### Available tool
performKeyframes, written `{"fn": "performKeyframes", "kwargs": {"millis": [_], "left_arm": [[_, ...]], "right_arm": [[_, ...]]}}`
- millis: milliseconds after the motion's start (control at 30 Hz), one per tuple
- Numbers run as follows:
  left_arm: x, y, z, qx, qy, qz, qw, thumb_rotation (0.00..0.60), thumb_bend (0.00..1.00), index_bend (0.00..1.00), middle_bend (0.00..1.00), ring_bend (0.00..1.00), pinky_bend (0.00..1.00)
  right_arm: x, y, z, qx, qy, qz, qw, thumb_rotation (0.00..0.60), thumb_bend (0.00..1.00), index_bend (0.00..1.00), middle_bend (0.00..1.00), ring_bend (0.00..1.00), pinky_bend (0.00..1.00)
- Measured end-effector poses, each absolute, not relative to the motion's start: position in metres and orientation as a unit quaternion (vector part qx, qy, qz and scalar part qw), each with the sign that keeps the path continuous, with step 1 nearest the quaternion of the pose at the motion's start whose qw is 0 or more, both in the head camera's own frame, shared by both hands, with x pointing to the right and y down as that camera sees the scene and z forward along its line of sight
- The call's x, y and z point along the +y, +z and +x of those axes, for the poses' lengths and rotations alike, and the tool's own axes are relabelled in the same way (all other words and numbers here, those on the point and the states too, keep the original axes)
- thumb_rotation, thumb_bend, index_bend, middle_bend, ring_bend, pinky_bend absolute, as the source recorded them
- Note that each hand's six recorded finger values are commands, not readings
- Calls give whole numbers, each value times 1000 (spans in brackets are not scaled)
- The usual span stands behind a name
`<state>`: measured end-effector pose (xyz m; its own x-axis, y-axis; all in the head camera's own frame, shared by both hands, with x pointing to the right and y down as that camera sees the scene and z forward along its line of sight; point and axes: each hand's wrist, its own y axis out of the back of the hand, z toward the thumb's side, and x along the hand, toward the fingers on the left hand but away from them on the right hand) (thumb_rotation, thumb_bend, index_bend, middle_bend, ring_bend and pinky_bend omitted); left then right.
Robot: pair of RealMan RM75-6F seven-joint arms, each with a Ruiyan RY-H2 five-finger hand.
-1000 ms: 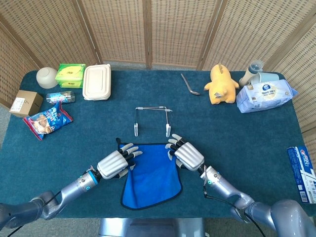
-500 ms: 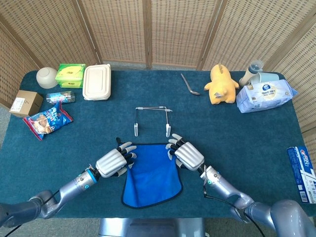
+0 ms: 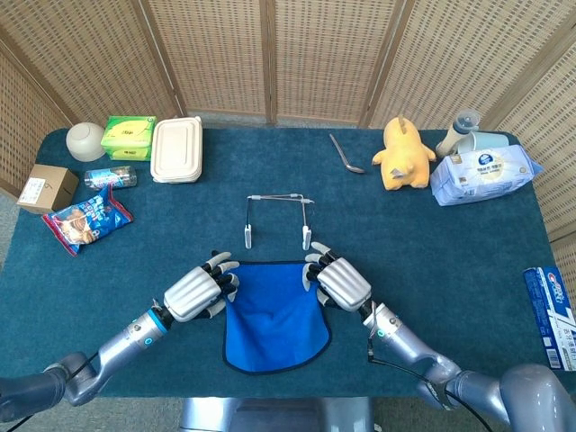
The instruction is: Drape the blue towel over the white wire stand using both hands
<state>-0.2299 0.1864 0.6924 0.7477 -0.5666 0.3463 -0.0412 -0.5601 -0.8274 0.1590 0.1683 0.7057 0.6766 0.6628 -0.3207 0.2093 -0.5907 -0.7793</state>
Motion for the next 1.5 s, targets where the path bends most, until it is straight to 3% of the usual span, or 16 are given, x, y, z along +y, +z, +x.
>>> {"fn": "performKeyframes", "kwargs": {"millis": [733, 1133, 1500], "left_arm": [[132, 617, -253, 316, -263, -802, 432, 600, 610, 835, 430, 209, 102], [85, 582, -258, 383, -248, -781, 426, 600, 609, 836, 435, 210, 105], [37, 560, -252, 432, -226, -770, 411, 600, 610, 836, 435, 210, 108]], "right_arm": [[112, 632, 171, -378, 285, -827, 304, 600, 524, 966, 466, 264, 125], [59, 585, 178, -427, 285, -800, 311, 600, 524, 970, 468, 271, 125], [19, 562, 177, -451, 293, -786, 306, 600, 525, 971, 470, 277, 125]]}}
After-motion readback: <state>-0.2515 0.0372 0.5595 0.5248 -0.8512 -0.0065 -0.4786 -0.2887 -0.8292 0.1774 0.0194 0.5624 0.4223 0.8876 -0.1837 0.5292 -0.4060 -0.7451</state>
